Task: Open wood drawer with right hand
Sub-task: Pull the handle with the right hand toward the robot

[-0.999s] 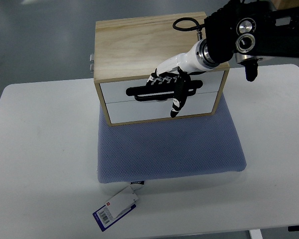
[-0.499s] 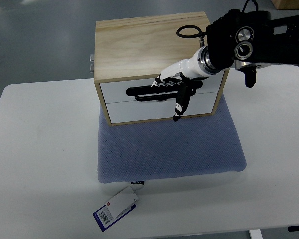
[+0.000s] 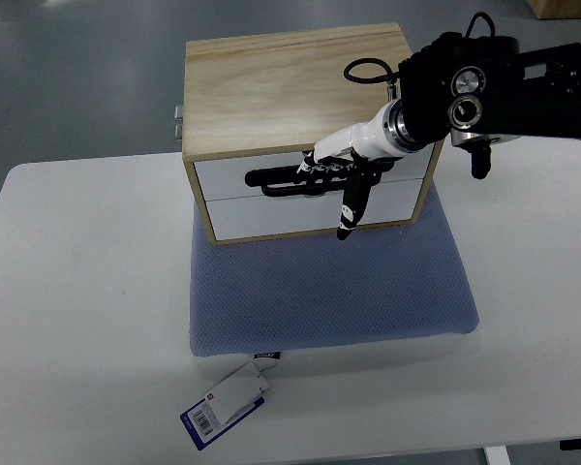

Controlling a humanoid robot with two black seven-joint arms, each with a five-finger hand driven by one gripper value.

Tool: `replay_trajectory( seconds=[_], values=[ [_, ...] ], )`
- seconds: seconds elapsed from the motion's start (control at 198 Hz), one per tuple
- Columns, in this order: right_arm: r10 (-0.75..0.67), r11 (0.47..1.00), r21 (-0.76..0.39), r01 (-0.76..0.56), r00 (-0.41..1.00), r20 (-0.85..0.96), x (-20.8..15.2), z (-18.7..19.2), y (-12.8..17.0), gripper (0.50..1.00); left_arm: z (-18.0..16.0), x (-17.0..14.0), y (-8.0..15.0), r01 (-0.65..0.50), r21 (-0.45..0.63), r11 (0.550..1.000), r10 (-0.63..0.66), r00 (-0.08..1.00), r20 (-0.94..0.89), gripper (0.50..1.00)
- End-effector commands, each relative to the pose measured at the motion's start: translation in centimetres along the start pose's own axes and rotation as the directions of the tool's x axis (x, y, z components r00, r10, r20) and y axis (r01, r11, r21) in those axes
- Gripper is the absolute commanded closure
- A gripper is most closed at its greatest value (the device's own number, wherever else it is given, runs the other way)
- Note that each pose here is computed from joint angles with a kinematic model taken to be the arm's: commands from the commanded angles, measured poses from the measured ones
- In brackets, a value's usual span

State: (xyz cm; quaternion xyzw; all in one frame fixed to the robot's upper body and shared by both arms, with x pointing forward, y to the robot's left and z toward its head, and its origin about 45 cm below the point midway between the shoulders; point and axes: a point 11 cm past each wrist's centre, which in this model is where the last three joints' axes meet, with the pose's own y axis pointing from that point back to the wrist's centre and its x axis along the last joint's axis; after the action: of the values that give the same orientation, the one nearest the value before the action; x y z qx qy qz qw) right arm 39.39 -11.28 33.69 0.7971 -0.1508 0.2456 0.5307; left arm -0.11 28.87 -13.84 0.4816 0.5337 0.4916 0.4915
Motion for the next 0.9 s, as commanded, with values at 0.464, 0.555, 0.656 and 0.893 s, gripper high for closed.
replay_trajectory(
  seconds=[0.464,0.555,0.656,0.893],
  values=[
    [-0.035,0.999,-0.007,0.035,0.999,0.009,-0.7,0.6,-0.4,0.556,0.0,0.0,0.0,-0.001,0.001,1.000,0.001,1.000,0.003,0.500],
    [-0.049,0.999,-0.001,0.049,0.999,-0.002,-0.8,0.3,-0.1,0.556,0.0,0.0,0.0,-0.001,0.001,1.000,0.001,1.000,0.003,0.500],
    [-0.058,0.998,0.013,0.058,0.998,-0.010,-0.9,-0.2,0.2,0.556,0.0,0.0,0.0,-0.001,0.001,1.000,0.001,1.000,0.003,0.500],
    [-0.102,0.994,0.034,0.103,0.994,-0.032,-1.3,-1.2,0.6,0.556,0.0,0.1,0.0,-0.002,0.001,1.000,0.002,1.000,0.003,0.500]
  ],
)
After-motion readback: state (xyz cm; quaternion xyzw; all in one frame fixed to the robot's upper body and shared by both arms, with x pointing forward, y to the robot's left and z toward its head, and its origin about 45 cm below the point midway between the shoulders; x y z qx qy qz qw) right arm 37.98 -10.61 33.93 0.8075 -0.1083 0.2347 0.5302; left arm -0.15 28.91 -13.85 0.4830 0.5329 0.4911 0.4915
